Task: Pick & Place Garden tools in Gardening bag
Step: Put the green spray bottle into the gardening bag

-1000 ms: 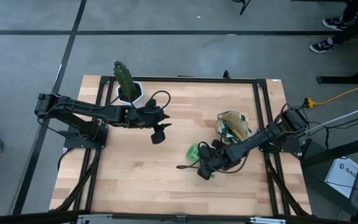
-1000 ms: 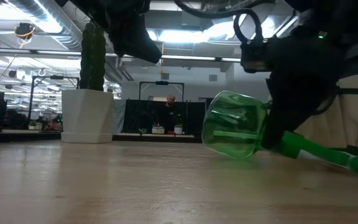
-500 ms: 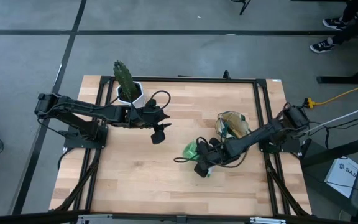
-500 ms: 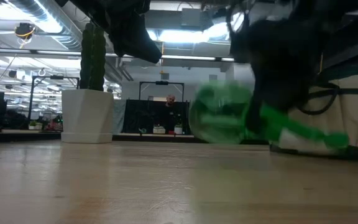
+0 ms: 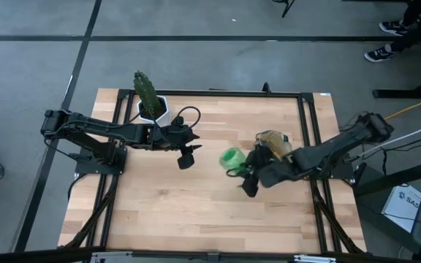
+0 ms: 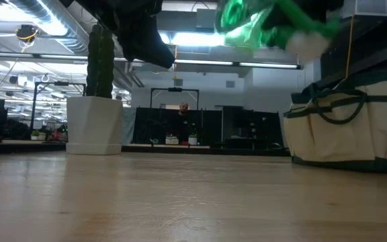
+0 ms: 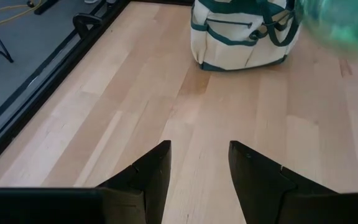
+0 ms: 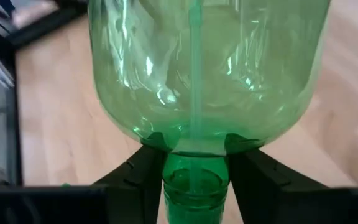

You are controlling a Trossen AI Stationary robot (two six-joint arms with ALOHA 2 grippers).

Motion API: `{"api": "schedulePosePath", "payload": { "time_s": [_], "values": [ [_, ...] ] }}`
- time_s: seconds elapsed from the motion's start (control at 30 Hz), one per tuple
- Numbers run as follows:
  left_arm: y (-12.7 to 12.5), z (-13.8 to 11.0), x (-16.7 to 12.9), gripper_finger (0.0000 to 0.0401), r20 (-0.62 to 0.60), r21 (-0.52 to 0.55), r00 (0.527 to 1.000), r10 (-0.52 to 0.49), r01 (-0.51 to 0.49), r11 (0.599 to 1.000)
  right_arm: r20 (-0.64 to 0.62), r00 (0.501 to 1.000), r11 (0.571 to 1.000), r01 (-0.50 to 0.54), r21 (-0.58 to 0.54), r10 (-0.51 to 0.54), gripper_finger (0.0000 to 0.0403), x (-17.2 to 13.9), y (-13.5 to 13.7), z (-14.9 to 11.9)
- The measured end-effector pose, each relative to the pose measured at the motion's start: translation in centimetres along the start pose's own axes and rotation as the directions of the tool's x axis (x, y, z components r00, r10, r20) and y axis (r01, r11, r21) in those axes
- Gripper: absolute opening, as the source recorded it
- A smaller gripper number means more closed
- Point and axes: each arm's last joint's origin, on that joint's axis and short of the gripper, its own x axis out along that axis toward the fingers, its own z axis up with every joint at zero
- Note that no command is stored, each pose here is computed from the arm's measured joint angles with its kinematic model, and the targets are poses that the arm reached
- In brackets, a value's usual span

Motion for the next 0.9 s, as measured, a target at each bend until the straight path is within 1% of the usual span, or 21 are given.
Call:
{"api": "schedulePosePath", "payload": {
  "time_s": [0.13,0.2,0.4,0.6,0.8,0.9],
  "values": [
    [0.0,0.0,0.0,0.0157,0.0,0.0,1.0,0.0,0.0,1.0,0.086,0.996,1.0,-0.026,-0.005,0.027,0.015,-2.6,-0.8,1.3],
    [0.0,0.0,0.0,0.0157,0.0,0.0,1.0,0.0,0.0,1.0,0.137,0.99,0.999,-0.04,0.009,0.038,0.015,-3.7,-1.1,1.9],
    [0.0,0.0,0.0,0.0157,0.001,0.0,1.0,0.0,0.0,1.0,0.261,0.965,0.999,-0.035,0.026,0.026,0.015,-6.6,-2.4,3.2],
    [0.0,0.0,0.0,0.0157,0.0,0.0,1.0,0.0,0.0,1.0,0.361,0.931,0.997,0.023,0.075,-0.048,0.015,-9.1,-4.1,3.8],
    [0.0,0.0,0.0,0.0157,0.0,0.0,1.0,0.0,0.0,1.0,0.431,0.894,0.99,0.075,0.121,-0.121,0.015,-10.5,-5.2,4.2],
    [0.0,0.0,0.0,0.0157,0.0,0.0,1.0,0.0,0.0,1.0,0.448,0.878,0.984,0.126,0.13,-0.171,0.015,-10.8,-5.7,4.1]
  ]
}}
